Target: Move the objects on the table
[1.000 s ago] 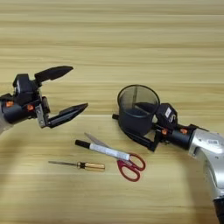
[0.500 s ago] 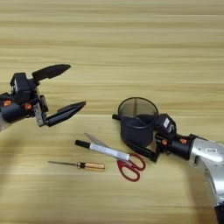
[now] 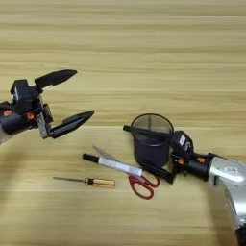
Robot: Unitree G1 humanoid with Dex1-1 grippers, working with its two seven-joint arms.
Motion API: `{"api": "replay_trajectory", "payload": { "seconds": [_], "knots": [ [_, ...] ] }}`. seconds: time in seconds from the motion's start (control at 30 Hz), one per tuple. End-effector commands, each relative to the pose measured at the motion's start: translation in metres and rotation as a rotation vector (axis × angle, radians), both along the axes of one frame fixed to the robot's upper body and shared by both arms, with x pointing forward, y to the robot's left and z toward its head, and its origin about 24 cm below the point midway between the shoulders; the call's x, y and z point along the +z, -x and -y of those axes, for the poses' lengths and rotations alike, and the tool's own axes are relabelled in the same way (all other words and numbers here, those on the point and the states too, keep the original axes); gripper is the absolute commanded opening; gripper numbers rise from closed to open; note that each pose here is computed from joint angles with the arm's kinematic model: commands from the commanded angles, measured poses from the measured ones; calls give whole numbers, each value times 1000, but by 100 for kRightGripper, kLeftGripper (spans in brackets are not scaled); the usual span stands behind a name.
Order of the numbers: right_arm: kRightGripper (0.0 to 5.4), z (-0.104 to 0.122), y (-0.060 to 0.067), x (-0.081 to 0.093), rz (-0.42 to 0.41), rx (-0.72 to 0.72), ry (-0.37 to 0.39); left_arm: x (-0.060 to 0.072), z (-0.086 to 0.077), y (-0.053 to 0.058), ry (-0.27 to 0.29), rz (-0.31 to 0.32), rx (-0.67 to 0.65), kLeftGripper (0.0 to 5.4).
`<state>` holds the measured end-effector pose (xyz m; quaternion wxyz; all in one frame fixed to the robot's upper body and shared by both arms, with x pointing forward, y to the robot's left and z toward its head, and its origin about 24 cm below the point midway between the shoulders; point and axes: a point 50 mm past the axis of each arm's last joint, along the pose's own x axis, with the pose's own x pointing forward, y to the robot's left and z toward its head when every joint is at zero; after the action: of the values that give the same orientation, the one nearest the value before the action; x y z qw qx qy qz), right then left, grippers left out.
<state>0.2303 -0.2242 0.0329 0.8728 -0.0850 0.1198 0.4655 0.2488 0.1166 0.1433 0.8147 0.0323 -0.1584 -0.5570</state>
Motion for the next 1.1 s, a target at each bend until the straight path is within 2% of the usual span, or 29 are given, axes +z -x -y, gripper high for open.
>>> {"api": "replay_trajectory", "payload": {
  "seconds": [0.03,0.67,0.7,0.83,1.1],
  "knots": [
    [472,0,-4,1,23,-7,3,2,-3,0,5,12,11,540],
    [472,4,-12,-1,51,-60,2,3,-3,0,11,6,14,540],
    [501,4,-12,-1,51,-59,3,3,-3,0,11,7,14,540],
    [536,4,-12,-2,50,-60,5,3,-2,0,10,7,16,540],
    [536,5,-13,-1,55,-61,0,3,-1,0,10,7,17,540]
  ]
}}
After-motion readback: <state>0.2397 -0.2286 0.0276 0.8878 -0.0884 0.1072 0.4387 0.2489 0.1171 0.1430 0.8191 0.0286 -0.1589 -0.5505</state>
